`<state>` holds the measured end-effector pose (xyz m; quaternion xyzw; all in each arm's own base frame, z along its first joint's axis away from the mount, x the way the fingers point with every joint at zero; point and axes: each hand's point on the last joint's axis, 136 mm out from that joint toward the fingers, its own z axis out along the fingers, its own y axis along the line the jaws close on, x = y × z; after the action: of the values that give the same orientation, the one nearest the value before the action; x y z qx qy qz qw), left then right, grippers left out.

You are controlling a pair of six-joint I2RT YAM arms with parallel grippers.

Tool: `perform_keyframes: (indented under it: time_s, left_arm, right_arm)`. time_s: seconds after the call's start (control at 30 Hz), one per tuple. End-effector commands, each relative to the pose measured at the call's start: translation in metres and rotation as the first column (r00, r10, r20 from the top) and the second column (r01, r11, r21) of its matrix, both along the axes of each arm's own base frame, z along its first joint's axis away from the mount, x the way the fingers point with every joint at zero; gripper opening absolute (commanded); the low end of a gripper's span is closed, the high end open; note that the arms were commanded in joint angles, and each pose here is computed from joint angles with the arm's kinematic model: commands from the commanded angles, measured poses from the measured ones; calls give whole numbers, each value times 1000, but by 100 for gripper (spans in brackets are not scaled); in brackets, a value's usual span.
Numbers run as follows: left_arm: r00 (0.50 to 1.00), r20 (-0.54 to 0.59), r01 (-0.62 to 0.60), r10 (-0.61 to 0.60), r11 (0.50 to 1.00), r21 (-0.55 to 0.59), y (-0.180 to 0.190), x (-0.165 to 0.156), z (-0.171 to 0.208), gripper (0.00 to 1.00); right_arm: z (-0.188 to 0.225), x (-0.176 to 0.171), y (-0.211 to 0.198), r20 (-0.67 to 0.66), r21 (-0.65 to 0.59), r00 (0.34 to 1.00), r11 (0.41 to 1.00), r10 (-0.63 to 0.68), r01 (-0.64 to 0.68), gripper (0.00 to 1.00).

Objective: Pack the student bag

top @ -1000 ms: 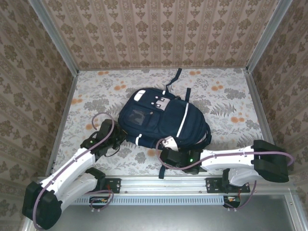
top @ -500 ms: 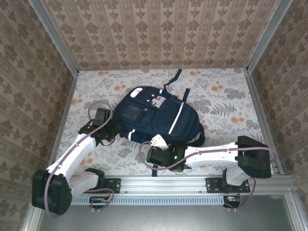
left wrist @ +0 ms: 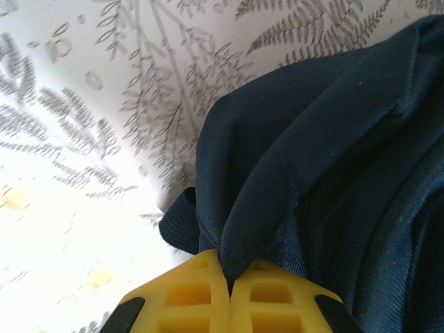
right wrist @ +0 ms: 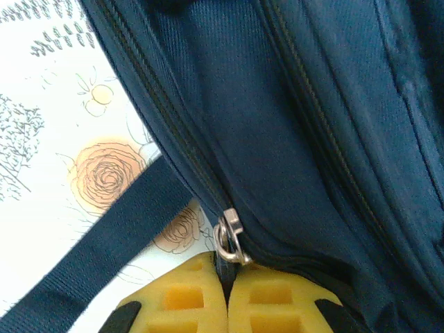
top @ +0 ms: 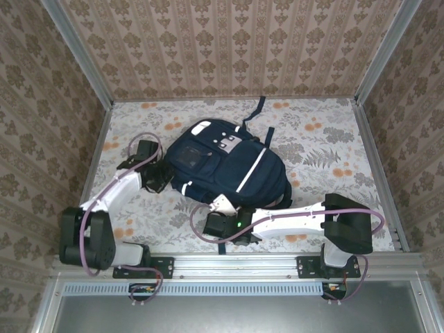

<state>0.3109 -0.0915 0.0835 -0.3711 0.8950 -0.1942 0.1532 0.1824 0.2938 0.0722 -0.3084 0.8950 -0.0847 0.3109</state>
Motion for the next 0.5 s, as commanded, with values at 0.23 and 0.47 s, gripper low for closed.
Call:
perform_keyframes:
  time_s: [0.23,0.47]
  left_arm:
    - [972,223,-80,76,997,6,21,42,56,61]
    - [983,165,-60,82,989,-133,-2,-26,34,70]
  right_arm:
    - [3,-8,-34,-18,-79,998,995,61,-62,0]
    - [21,10,15,-50,203,998,979,45,-34,0]
